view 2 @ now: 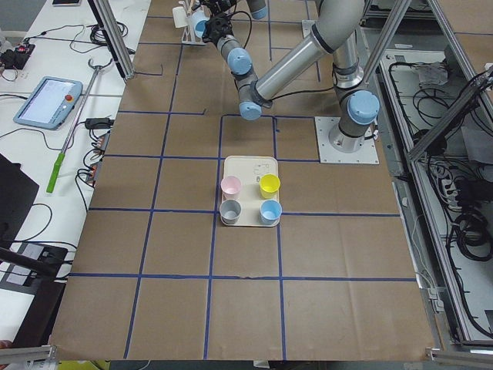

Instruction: Transfer IKEA cup to right arm and place on rack

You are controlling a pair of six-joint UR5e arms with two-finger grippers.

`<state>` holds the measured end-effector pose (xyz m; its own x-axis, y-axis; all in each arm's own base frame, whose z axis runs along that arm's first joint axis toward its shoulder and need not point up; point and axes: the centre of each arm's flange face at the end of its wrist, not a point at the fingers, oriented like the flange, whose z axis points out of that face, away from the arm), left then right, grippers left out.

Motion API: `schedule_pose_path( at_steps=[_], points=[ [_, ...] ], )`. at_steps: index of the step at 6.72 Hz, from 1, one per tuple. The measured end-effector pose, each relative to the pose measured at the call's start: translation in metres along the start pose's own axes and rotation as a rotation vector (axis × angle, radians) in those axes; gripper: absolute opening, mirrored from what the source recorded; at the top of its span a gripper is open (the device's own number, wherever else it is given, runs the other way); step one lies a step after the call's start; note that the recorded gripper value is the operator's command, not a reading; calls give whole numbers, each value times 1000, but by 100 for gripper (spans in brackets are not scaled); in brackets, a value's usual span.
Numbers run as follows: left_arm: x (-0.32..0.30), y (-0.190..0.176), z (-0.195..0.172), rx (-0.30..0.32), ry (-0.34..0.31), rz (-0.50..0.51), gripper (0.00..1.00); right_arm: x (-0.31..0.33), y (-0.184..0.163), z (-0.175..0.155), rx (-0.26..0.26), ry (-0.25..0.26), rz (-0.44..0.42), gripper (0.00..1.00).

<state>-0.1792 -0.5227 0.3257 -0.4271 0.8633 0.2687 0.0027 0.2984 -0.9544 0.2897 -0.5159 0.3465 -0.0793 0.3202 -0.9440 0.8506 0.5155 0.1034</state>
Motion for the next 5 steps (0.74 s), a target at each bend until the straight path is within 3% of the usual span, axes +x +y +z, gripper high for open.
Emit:
schedule_pose_path(
  at_steps=[2, 5],
  points=[
    [0, -1, 0, 1, 0, -1, 8, -3, 5, 7, -12, -4, -1, 99],
    [2, -2, 3, -2, -15, -10, 8, -5, 7, 14, -17, -6, -2, 75]
  ],
)
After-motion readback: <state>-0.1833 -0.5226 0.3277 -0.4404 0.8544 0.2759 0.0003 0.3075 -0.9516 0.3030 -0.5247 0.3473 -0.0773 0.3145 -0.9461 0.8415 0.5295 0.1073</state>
